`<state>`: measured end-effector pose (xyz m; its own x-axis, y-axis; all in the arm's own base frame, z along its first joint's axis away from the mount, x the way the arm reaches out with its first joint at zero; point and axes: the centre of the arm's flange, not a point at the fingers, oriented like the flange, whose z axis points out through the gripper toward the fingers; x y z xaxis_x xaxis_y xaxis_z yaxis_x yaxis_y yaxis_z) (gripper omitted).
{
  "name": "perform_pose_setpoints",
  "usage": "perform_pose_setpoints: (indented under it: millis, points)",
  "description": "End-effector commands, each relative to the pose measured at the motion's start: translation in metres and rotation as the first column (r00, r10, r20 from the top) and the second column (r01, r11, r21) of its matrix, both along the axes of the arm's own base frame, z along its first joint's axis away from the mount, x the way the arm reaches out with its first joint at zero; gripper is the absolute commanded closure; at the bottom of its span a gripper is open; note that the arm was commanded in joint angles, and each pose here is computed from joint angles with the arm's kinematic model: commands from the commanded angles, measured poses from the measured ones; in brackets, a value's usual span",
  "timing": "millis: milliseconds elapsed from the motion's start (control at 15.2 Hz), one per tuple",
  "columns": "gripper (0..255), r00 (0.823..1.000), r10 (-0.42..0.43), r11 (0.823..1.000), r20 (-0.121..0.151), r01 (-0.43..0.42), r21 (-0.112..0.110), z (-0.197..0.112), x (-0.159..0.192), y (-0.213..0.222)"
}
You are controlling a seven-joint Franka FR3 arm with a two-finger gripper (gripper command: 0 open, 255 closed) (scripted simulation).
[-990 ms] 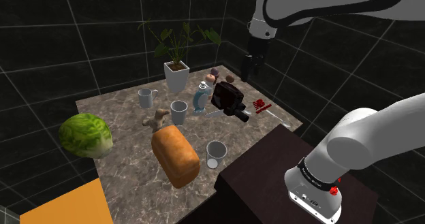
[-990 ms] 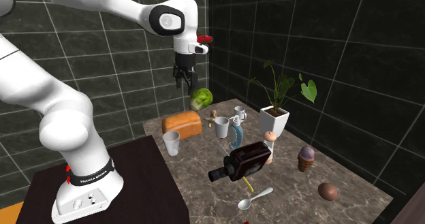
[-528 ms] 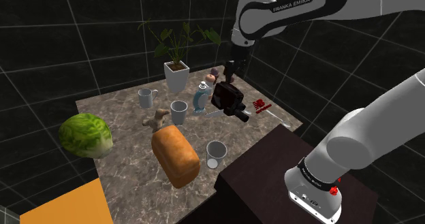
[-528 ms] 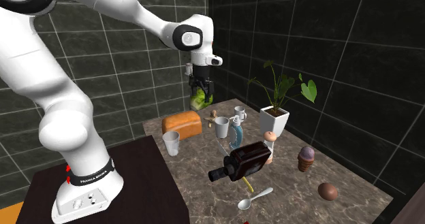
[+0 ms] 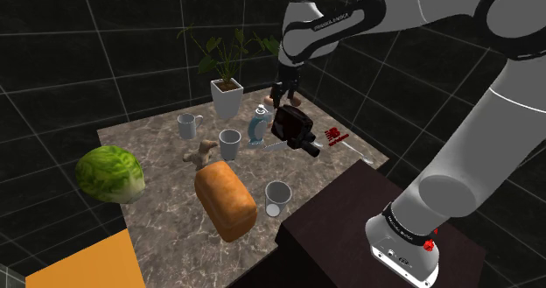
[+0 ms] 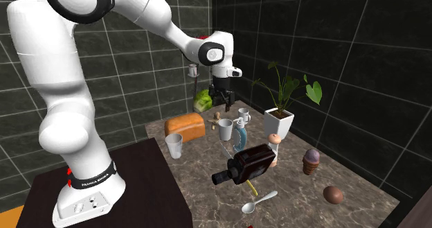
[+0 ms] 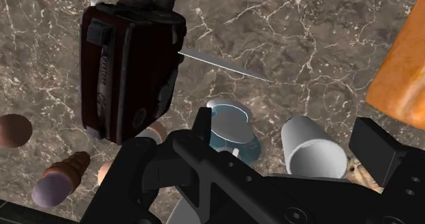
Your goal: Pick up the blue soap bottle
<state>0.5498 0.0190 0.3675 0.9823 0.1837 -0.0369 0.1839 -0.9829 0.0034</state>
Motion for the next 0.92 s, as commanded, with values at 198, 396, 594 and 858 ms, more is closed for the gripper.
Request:
perform_pose_setpoints:
  millis: [198, 396, 594, 858]
  points:
    - [0, 1.000, 0.016, 1.000, 0.016, -0.016, -0.011, -0.039, 0.054, -0.001]
    - [0, 0.999, 0.026, 1.000, 0.026, -0.025, -0.018, -0.060, 0.086, -0.003]
    - [0, 0.999, 0.035, 0.999, 0.035, -0.034, -0.025, -0.081, 0.118, -0.004]
    - [0, 0.999, 0.039, 0.999, 0.038, -0.038, -0.027, -0.103, 0.129, -0.005]
